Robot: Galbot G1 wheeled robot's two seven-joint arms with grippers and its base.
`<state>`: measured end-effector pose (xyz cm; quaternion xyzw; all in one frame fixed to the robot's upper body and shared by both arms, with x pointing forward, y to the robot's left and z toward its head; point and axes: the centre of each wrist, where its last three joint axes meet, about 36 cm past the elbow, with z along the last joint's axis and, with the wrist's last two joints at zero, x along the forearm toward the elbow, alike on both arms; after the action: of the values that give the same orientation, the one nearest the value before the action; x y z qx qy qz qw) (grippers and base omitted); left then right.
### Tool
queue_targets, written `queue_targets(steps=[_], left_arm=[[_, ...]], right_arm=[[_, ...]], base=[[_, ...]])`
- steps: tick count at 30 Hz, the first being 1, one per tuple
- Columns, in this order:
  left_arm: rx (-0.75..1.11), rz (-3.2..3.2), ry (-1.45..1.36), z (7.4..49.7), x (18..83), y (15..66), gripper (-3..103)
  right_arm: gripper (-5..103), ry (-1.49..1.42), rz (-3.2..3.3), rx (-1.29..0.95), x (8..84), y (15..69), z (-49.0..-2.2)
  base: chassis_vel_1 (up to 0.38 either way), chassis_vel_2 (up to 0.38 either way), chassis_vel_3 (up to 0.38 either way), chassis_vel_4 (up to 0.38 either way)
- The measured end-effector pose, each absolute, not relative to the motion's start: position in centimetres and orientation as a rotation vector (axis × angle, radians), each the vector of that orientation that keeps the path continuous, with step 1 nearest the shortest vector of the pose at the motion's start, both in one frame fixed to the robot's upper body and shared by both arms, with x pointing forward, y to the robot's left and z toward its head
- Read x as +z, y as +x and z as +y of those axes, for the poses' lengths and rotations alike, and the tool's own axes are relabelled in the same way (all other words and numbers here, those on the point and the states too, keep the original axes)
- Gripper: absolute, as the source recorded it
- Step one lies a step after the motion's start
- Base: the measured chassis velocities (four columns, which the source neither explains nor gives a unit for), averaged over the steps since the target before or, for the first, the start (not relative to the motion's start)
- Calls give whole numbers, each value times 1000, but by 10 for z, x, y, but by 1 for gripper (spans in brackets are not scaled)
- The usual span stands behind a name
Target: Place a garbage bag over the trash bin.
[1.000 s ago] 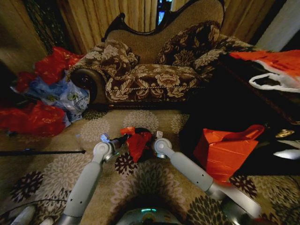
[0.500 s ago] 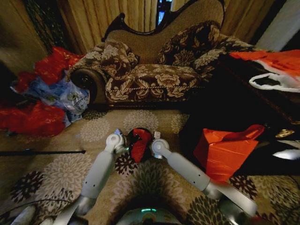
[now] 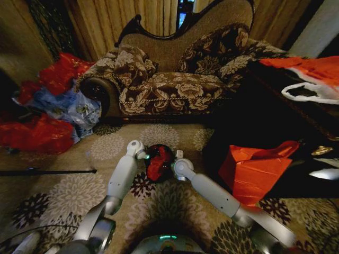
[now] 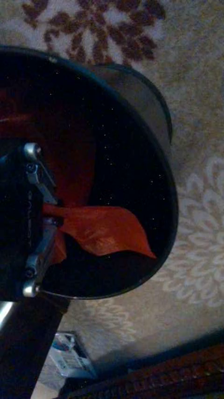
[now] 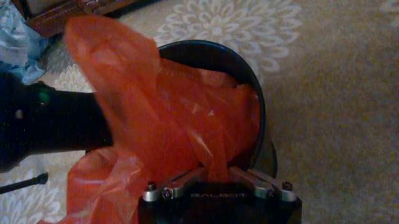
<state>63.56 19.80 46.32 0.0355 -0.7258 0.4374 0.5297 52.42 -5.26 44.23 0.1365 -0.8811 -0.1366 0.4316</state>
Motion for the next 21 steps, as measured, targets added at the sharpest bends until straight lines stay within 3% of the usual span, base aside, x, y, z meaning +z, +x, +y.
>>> queue_targets(steps=[1, 5, 9, 12, 15, 18, 21], left_arm=[[1044, -1733, 85, 198, 463, 636, -3], [1030, -1793, 56, 200, 476, 619, 17], [1030, -1824, 37, 208, 485, 604, 27], [1035, -1834, 32, 225, 504, 579, 44], [1043, -1816, 32, 229, 511, 573, 50], [1045, -1806, 40, 233, 520, 564, 67], [1045, -1809, 44, 234, 523, 560, 72]], right_arm=[[0, 340, -2197, -341, 442, 524, -53], [0, 351, -2205, -347, 447, 523, -52], [0, 357, -2209, -350, 449, 521, -52], [0, 355, -2212, -350, 450, 520, -54], [0, 354, -2213, -349, 450, 520, -55], [0, 354, -2214, -347, 450, 519, -54], [0, 354, -2216, -349, 450, 519, -54]], base=[[0, 0, 0, 0], [0, 0, 0, 0], [0, 0, 0, 0], [0, 0, 0, 0], [0, 0, 0, 0], [0, 0, 0, 0], [0, 0, 0, 0]])
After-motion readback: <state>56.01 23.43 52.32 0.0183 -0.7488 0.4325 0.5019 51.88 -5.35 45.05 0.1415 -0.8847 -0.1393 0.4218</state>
